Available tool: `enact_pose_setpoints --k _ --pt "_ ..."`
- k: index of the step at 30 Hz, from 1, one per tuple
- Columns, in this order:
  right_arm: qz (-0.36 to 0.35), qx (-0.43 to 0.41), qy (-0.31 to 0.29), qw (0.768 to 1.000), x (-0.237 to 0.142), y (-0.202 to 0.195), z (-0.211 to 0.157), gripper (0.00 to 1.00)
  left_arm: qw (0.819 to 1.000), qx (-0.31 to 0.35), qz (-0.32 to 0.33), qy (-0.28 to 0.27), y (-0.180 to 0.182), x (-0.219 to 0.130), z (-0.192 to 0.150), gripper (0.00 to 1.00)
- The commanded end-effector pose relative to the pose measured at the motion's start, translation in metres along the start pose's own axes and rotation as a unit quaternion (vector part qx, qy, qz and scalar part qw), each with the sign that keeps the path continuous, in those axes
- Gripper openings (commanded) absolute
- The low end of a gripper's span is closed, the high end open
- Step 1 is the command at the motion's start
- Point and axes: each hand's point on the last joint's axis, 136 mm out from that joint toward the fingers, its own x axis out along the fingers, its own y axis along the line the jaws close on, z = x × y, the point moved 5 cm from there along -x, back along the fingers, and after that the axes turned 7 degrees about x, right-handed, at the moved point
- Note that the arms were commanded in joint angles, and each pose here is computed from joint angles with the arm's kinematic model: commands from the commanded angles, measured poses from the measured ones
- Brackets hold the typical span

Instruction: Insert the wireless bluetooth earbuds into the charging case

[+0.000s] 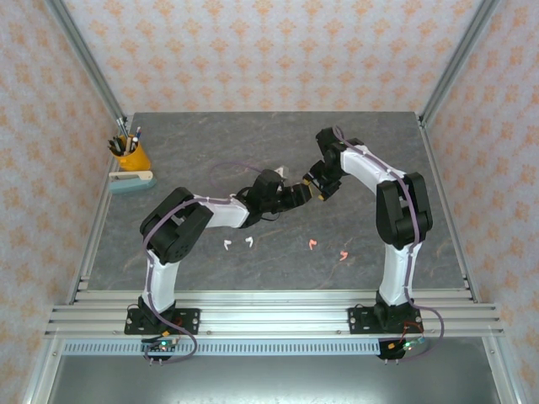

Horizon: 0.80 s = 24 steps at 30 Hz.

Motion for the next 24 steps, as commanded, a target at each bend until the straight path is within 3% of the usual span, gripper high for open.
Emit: enact_pose_setpoints --k 1,5,10,20,24 --pt "0.003 0.012 0.004 1.0 -0.008 0.002 0.0 0.54 0.999 0.007 -0.02 -0.037 -0.01 0.006 0.006 0.66" --pt "-0.006 0.008 -0.002 1.0 -0.008 0.0 0.002 0.56 0.998 0.004 -0.027 -0.048 -0.011 0.005 0.009 0.66" --pt "-0.028 -0.012 -0.028 0.999 -0.012 -0.003 0.008 0.7 0.998 0.021 -0.01 -0.065 -0.015 -0.019 0.015 0.72" --pt "-0.08 -0.139 -0.057 0.985 -0.009 0.018 0.008 1.0 0.986 0.058 0.079 -0.135 -0.017 -0.092 0.051 0.98" --pt "-0.11 -0.171 -0.06 0.977 -0.003 0.025 0.002 1.0 0.982 0.047 0.116 -0.141 -0.007 -0.107 0.061 1.0"
